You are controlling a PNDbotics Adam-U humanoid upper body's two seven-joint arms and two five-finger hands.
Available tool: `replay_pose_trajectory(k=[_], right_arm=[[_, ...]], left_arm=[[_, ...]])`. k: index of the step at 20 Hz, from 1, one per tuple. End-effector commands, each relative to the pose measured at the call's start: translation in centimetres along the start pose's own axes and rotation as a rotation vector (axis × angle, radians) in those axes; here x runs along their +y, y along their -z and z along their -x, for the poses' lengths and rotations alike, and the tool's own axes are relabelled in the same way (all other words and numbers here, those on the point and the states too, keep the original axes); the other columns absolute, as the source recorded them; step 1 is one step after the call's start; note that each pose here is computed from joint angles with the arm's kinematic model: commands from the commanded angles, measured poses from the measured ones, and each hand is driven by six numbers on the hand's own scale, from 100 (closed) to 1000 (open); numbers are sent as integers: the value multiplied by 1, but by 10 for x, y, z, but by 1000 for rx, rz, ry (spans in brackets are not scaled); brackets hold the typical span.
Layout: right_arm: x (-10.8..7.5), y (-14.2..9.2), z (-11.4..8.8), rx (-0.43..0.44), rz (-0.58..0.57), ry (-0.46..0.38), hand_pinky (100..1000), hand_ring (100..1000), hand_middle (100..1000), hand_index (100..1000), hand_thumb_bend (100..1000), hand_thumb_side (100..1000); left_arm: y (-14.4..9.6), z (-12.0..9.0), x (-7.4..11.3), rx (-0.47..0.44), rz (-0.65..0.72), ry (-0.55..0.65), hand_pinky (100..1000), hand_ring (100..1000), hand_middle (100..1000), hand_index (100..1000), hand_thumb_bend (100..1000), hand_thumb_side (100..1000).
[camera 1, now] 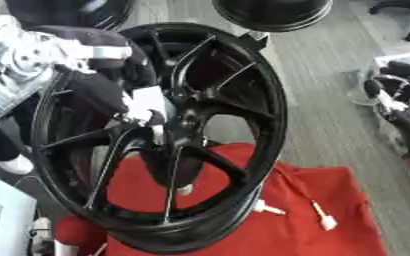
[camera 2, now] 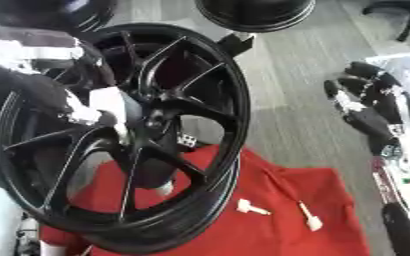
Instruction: Pull the pin out of the wheel hub.
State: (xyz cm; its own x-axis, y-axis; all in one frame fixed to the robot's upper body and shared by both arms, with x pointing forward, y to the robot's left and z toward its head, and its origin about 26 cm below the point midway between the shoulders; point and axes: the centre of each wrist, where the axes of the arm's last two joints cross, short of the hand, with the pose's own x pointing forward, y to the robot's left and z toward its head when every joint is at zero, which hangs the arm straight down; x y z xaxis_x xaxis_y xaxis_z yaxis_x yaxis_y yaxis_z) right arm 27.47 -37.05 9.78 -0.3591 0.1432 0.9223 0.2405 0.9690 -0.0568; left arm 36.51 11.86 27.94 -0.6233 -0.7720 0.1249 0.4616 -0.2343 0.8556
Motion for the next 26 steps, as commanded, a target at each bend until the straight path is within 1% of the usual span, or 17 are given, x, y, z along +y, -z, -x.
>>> replay_pose_trajectory(k=[1,8,15,20,21,23,25,26], right_arm=[[-2,5,-8,-25,-13,-19,898,738,709,745,491,196],[-2,4,-7,-25,-14,-18,898,738,710,745,491,197],[-2,4,-7,-25,-13,-17,898,738,710,745,490,197],[-3,5,-7,-25,-12,-17,898,739,711,745,490,198],[-3,4,-7,-24,-12,-17,898,739,711,745,491,198],[-3,4,-7,-22,-11,-18,898,739,711,745,491,198],[-3,4,-7,-22,-9,-18,898,739,711,745,490,198],[-3,4,-7,-23,-8,-19,898,739,711,745,490,198]], left_arm=[[-4,2,6,76,77,-72,809,798,763,795,486,567],[-2,4,4,74,81,-77,796,781,742,776,435,515],[-2,5,3,74,82,-75,791,775,735,767,377,397],[0,7,2,76,87,-70,789,771,726,758,362,368],[0,7,2,75,87,-70,786,767,715,741,354,383],[0,6,2,76,86,-68,779,755,700,719,342,378],[0,5,2,76,87,-62,769,742,682,692,332,353],[-1,5,1,77,88,-60,766,737,673,667,316,325]])
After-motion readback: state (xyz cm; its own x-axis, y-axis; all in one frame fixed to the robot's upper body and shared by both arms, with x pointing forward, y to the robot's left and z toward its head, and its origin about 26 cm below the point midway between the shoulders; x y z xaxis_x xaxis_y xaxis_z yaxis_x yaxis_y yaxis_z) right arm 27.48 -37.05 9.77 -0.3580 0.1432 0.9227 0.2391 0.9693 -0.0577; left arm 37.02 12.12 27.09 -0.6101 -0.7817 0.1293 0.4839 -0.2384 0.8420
